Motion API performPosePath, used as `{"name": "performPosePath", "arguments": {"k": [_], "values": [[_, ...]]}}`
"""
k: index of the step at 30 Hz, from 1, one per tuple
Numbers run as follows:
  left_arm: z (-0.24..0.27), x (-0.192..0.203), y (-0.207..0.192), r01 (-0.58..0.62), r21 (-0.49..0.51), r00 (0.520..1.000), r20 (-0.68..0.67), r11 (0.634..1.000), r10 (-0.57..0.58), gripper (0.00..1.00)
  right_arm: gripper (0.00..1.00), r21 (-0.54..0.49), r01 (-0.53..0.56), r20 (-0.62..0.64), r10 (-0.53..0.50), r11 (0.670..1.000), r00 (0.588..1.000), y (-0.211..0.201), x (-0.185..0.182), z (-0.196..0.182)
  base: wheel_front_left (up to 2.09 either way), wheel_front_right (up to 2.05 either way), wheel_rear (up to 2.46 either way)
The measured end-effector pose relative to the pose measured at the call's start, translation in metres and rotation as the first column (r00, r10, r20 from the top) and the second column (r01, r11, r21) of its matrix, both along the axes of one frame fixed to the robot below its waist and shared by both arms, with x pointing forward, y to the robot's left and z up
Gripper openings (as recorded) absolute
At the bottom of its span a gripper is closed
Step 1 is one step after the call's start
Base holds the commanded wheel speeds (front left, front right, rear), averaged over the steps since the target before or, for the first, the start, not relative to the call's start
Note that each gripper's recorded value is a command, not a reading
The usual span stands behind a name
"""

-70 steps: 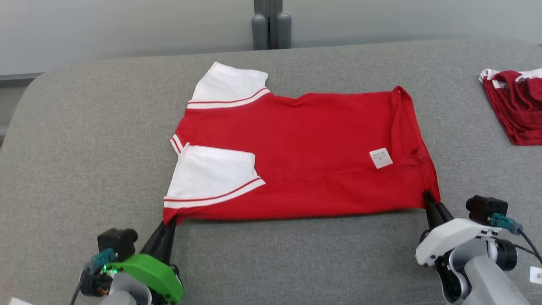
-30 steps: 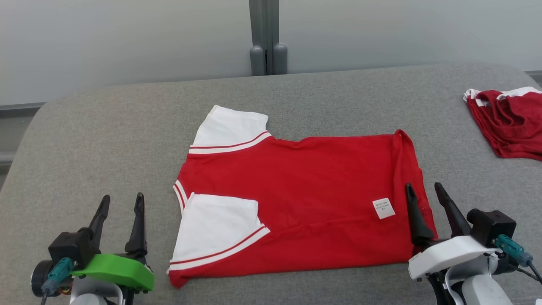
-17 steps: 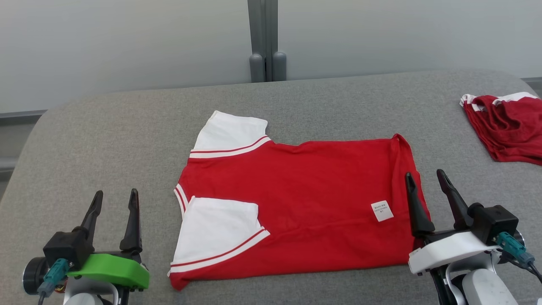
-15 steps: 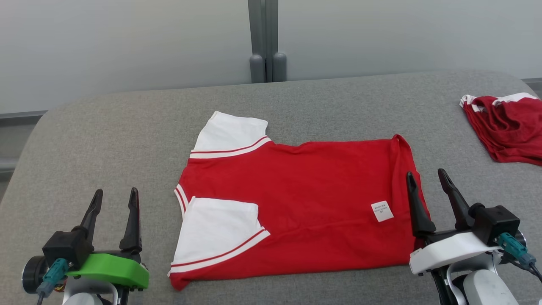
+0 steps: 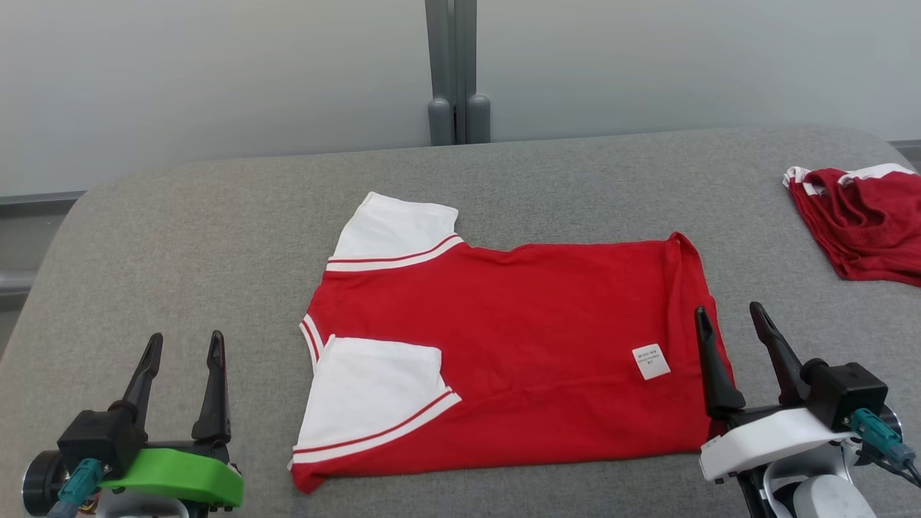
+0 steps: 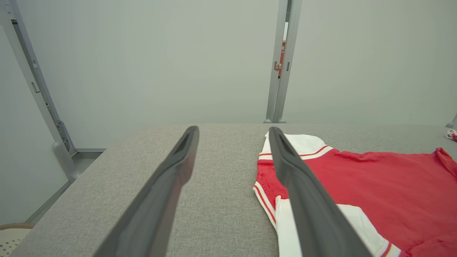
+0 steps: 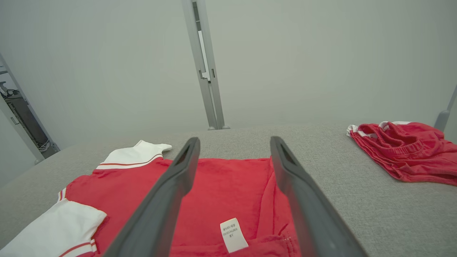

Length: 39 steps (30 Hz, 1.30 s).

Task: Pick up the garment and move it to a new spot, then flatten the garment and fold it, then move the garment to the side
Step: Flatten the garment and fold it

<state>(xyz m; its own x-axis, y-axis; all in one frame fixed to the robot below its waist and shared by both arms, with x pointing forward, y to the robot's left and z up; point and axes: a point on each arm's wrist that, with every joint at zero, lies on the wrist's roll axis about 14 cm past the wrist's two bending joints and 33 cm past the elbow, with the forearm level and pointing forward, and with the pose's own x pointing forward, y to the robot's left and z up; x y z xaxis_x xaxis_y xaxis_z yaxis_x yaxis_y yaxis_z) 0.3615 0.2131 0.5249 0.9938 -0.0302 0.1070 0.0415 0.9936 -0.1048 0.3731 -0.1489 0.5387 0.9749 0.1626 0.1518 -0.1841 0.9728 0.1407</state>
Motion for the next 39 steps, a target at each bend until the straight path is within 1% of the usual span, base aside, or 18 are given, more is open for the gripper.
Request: {"name": "performPosePath", "arguments": {"k": [33,37,39], "values": [[-0.020,-0.010,0.002,-0.021,-0.031,0.998,-0.054,0.999,0.019,1.00,1.00,-0.003,0.017,-0.063,-0.017,1.000,0.998,-0.004,-0.002,-0.020,0.00,0.00,0.00],[-0.023,-0.008,0.001,-0.008,-0.022,0.998,-0.065,1.000,0.007,1.00,1.00,-0.005,0.018,-0.066,-0.018,1.000,0.998,-0.004,0.002,-0.020,0.00,0.00,0.00],[-0.016,-0.001,-0.001,0.003,-0.017,0.999,-0.047,1.000,-0.003,1.00,1.00,-0.010,0.018,-0.064,-0.018,1.000,0.998,-0.005,0.008,-0.017,0.00,0.00,0.00]]}}
